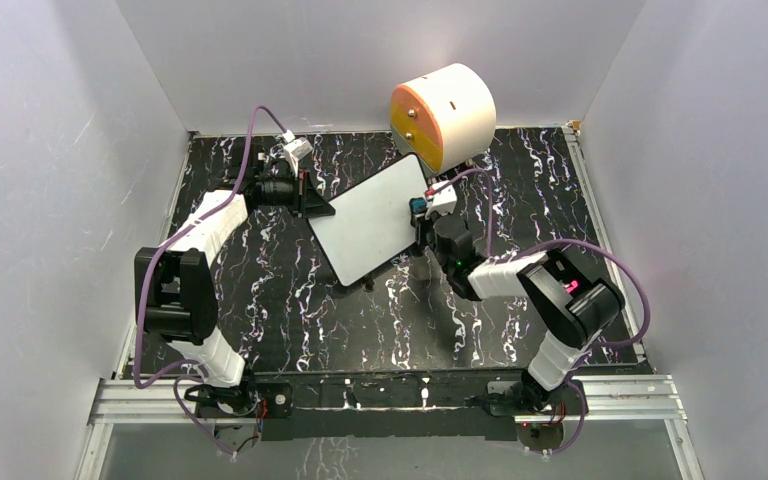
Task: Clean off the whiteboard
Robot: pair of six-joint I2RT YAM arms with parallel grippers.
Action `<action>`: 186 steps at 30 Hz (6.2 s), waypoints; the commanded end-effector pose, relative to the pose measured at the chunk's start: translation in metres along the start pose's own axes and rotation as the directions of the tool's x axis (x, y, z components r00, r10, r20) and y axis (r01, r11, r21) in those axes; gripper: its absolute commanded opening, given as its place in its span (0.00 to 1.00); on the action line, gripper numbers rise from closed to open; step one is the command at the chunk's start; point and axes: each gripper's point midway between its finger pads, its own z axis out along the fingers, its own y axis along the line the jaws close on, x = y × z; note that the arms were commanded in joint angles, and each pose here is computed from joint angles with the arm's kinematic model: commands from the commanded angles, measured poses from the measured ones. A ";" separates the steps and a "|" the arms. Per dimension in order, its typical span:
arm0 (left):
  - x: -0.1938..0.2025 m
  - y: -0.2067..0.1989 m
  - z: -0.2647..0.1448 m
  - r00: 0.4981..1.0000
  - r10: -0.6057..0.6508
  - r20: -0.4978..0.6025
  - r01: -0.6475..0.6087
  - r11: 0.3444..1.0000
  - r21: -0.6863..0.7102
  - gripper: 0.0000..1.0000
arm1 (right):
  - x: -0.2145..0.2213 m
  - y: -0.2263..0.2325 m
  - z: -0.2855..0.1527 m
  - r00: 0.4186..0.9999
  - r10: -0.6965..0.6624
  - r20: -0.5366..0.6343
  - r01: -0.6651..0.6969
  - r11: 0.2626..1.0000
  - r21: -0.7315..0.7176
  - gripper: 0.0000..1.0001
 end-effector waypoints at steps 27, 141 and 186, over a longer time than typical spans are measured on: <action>0.016 -0.019 0.007 0.999 -0.022 -0.047 0.026 0.995 0.094 0.00 | -0.018 -0.016 0.012 0.998 0.005 0.061 -0.004 1.000 -0.019 0.16; 0.002 -0.006 0.008 0.999 -0.040 -0.011 0.040 0.999 -0.005 0.00 | 0.103 0.196 -0.087 0.874 -0.266 -0.406 0.070 0.897 -0.436 0.17; -0.078 -0.074 -0.158 0.916 0.021 0.401 0.266 0.717 -0.644 0.86 | 0.010 -0.051 -0.157 0.872 0.232 -0.431 -0.143 0.963 0.230 0.26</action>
